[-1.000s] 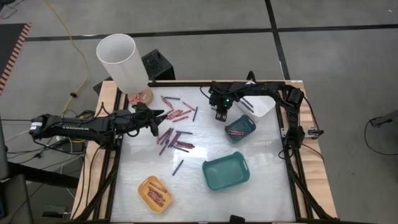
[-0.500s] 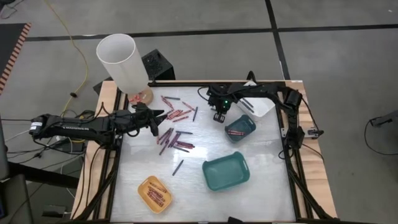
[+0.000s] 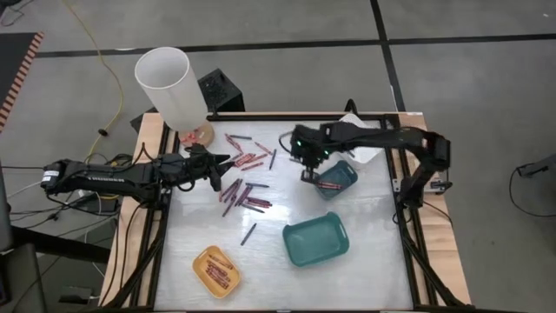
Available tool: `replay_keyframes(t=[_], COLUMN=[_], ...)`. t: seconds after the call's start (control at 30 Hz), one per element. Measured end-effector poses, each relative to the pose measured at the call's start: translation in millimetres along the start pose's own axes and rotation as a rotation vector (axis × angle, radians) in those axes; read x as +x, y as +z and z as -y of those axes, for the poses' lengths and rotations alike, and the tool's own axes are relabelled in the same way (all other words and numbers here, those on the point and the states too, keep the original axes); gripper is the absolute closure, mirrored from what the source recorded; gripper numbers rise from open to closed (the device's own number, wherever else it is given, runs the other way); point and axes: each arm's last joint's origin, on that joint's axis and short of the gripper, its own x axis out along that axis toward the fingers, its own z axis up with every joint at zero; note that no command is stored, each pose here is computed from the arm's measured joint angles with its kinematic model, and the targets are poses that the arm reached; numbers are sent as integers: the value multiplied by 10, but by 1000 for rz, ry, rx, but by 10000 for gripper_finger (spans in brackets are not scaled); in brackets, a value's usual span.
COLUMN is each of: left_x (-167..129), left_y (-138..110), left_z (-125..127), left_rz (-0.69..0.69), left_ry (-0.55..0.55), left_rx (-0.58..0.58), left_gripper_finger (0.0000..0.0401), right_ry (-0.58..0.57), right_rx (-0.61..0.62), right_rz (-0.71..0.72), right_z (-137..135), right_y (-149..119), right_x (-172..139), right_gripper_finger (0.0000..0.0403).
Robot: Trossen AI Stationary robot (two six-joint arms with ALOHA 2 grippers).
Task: Sort crayons
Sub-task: Put the purple crayon into the blue bin
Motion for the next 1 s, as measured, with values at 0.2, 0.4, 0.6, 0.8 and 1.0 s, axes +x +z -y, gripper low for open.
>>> replay_keyframes(t=[0.2, 0.4, 0.6, 0.8, 1.0], left_x=[0, 0, 0, 0, 0], left_y=[-2, -3, -5, -5, -8], left_z=[4, 6, 9, 8, 7], left_rz=[-6, -10, -15, -15, -17], left_ry=[-14, -23, -31, -30, -29], left_rx=[6, 6, 1, -1, -6], left_gripper_finger=[250, 250, 250, 250, 250], right_ry=[88, 151, 203, 229, 250], right_rx=[-94, -180, -274, -285, -240], right_rz=[-19, -86, -106, -80, -78], right_z=[-645, -1202, -1630, -1833, -1831], right_y=[-176, -349, -531, -662, -786], right_x=[-341, -382, -222, -44, 175], right_gripper_finger=[402, 403, 403, 403, 403])
